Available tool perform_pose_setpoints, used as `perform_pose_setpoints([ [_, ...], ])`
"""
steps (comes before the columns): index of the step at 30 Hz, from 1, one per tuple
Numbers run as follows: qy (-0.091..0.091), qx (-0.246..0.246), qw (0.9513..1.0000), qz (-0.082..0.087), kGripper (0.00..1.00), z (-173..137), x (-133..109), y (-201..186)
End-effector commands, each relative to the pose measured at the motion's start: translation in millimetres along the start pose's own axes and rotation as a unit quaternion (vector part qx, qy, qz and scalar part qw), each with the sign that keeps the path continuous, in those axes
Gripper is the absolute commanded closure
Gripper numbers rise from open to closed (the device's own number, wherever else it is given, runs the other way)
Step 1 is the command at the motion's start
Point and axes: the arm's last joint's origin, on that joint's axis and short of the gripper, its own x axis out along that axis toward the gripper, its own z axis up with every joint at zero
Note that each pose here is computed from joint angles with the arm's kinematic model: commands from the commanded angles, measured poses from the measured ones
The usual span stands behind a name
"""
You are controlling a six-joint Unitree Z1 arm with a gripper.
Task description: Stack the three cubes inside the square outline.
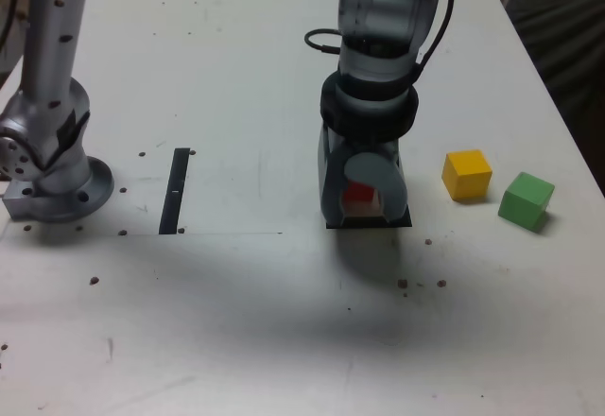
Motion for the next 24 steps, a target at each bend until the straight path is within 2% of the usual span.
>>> perform_pose_setpoints([
  [1,0.000,0.004,1.0000,-0.001,0.37,2,4,1],
  [4,-0.003,0.010,0.9999,-0.002,0.12,3,6,2],
  [6,-0.005,0.012,0.9999,-0.003,0.05,3,7,2],
  [16,-0.014,0.009,0.9999,0.003,0.02,-5,-2,5],
  [24,-0.031,-0.011,0.9986,0.042,0.02,-28,-30,15],
])
